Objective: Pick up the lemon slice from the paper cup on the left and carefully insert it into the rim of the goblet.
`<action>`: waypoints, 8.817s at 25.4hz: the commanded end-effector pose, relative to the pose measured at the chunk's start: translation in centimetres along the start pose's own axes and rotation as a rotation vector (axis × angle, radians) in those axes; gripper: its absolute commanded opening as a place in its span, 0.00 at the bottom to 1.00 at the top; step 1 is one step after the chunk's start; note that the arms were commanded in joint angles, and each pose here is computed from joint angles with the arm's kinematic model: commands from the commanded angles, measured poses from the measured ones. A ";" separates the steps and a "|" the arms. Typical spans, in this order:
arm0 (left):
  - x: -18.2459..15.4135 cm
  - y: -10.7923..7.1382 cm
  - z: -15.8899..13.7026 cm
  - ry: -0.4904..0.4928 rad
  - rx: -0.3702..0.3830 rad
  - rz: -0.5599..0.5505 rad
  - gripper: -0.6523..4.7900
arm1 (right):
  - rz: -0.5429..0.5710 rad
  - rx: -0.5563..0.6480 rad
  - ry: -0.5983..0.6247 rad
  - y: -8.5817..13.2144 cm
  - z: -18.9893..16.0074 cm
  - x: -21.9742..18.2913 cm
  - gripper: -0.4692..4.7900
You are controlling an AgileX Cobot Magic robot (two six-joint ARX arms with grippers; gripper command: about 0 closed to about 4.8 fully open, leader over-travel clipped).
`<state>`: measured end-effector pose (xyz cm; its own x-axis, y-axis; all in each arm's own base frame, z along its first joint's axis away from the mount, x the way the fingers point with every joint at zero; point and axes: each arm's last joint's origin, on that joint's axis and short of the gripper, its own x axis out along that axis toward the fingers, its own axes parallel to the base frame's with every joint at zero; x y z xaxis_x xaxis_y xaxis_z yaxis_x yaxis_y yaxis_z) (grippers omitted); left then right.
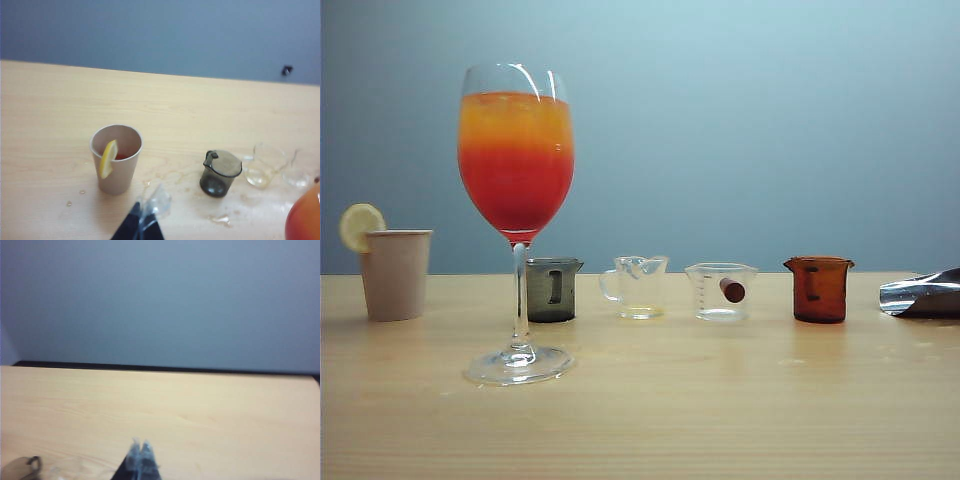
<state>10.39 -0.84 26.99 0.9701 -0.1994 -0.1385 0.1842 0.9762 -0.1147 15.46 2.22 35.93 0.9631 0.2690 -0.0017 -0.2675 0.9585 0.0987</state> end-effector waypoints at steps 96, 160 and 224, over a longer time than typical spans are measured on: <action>15.3 6.1 0.9 0.075 0.111 -0.339 0.11 | 0.712 -0.081 0.252 13.8 0.4 7.5 0.09; 7.7 -5.1 5.3 0.325 0.335 -0.779 0.11 | 0.742 -0.099 0.397 13.0 0.2 4.6 0.09; 8.5 -5.3 4.4 0.392 0.330 -0.806 0.11 | 0.741 -0.107 0.395 13.0 0.2 4.7 0.09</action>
<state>18.33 -7.34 30.76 0.4286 -0.7732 -0.4674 0.8645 0.5013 -0.0368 16.53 15.99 37.16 0.4569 0.8230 -0.3374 -0.8447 0.5203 0.1253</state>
